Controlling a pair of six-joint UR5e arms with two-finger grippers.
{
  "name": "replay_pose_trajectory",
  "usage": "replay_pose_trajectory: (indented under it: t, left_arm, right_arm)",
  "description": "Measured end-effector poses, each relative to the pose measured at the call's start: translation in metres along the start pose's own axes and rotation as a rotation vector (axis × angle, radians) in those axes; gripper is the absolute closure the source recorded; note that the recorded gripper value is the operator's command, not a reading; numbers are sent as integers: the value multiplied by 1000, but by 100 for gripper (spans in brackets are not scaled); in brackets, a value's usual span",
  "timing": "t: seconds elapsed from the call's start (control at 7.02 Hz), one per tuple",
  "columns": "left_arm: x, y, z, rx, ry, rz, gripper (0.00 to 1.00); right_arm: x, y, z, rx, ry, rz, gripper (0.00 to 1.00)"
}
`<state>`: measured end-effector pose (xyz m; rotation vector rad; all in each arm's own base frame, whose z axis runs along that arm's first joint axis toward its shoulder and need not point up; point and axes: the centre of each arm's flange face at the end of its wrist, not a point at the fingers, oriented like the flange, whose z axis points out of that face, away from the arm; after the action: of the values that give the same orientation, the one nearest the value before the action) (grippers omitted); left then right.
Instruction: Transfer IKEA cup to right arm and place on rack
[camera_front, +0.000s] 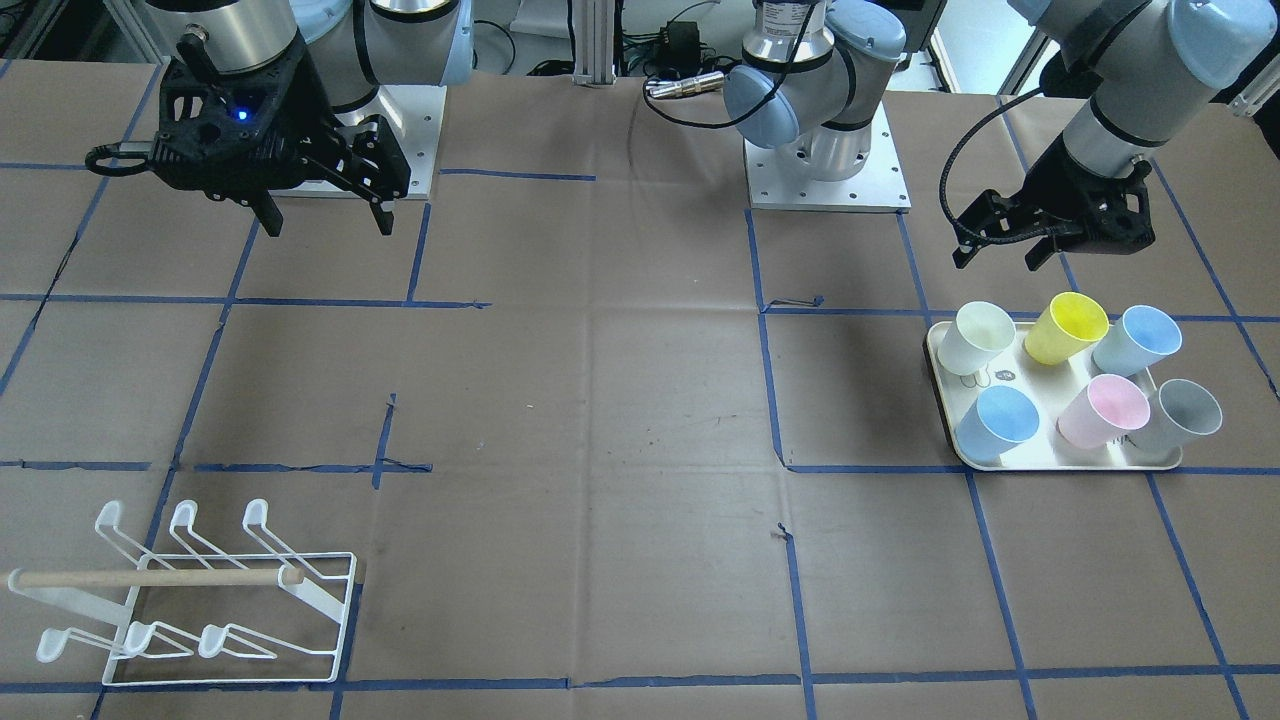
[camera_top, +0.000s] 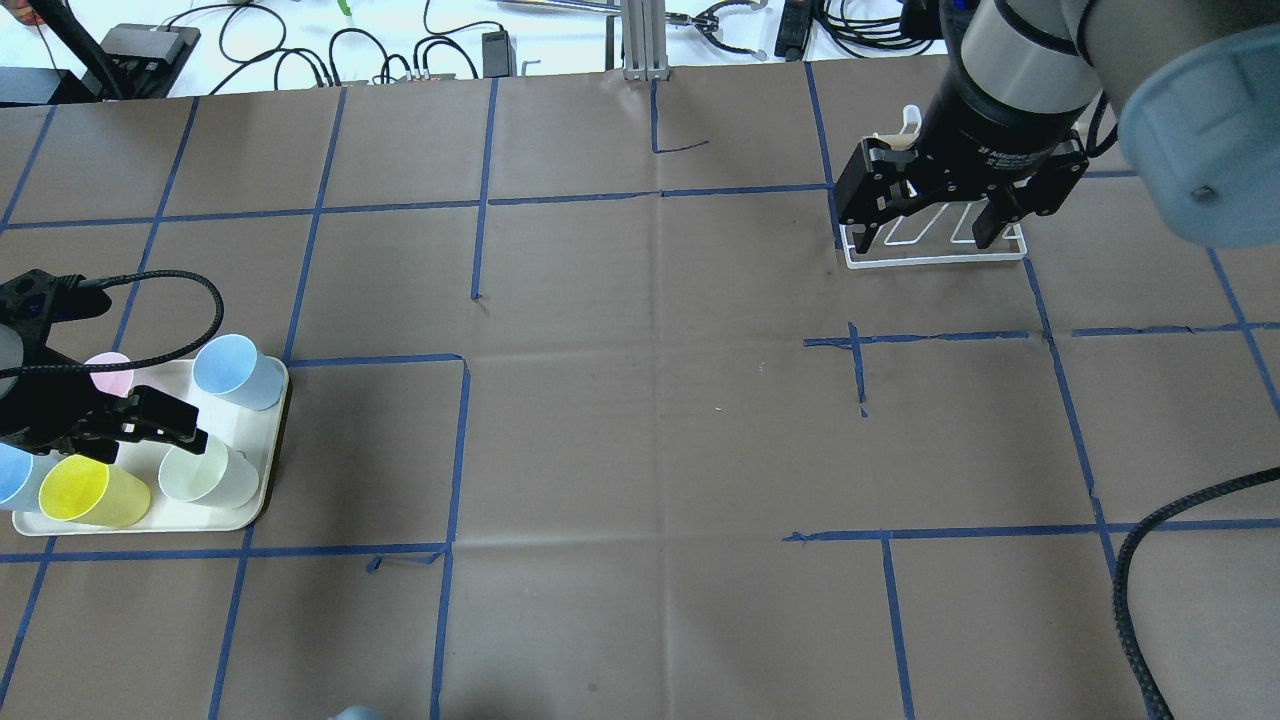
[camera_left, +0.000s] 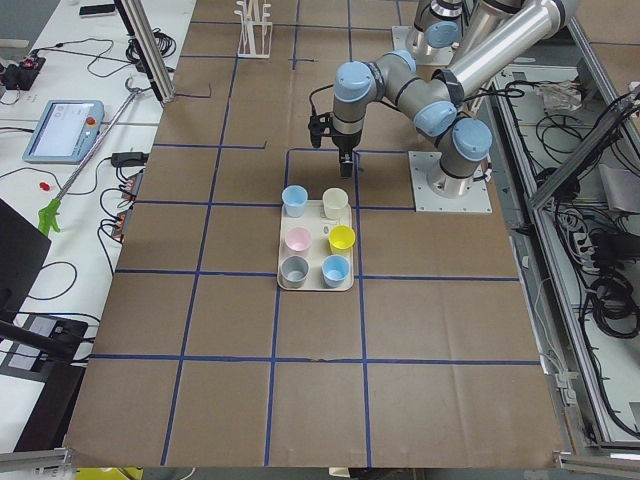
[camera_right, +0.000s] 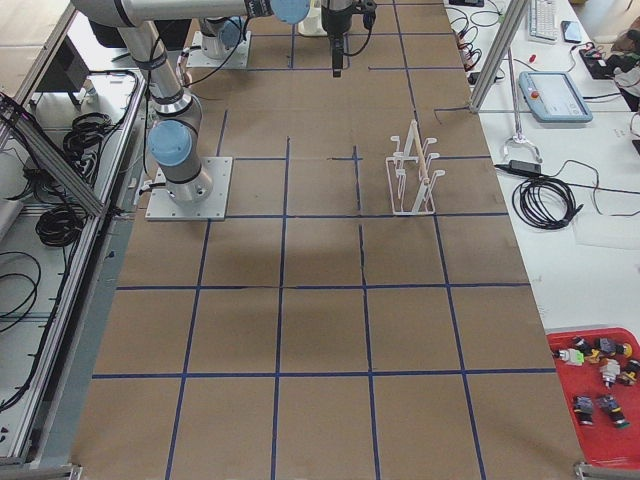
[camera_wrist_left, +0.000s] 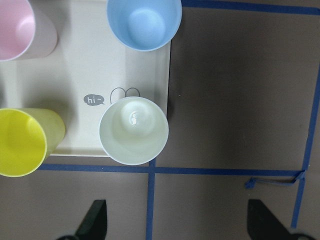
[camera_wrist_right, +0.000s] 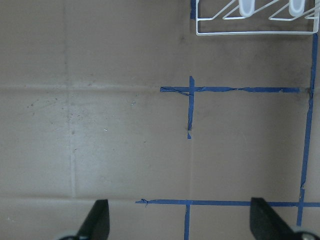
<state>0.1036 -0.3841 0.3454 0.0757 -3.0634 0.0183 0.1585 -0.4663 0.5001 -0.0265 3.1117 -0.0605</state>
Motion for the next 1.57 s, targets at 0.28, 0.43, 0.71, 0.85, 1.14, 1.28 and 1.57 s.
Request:
replay_pose_trajectory:
  t: [0.28, 0.43, 0.71, 0.85, 1.14, 1.28, 1.57]
  left_arm:
    - [-7, -16, 11, 52, -22, 10, 1]
    - [-9, -30, 21, 76, -39, 26, 1]
    - [9, -59, 41, 117, -71, 84, 1]
    - [17, -69, 53, 115, -70, 95, 1]
    - [12, -93, 83, 108, -66, 103, 1]
    - [9, -101, 100, 95, -60, 104, 1]
    - [4, -109, 118, 84, -58, 104, 1]
  right_arm:
    - [0, 0, 0, -1, 0, 0, 0]
    - [0, -1, 1, -1, 0, 0, 0]
    - [0, -1, 1, -2, 0, 0, 0]
    - [0, -1, 1, -2, 0, 0, 0]
    - [0, -1, 1, -3, -1, 0, 0]
    - [0, -1, 1, -3, -1, 0, 0]
    - [0, -1, 1, -3, 0, 0, 0]
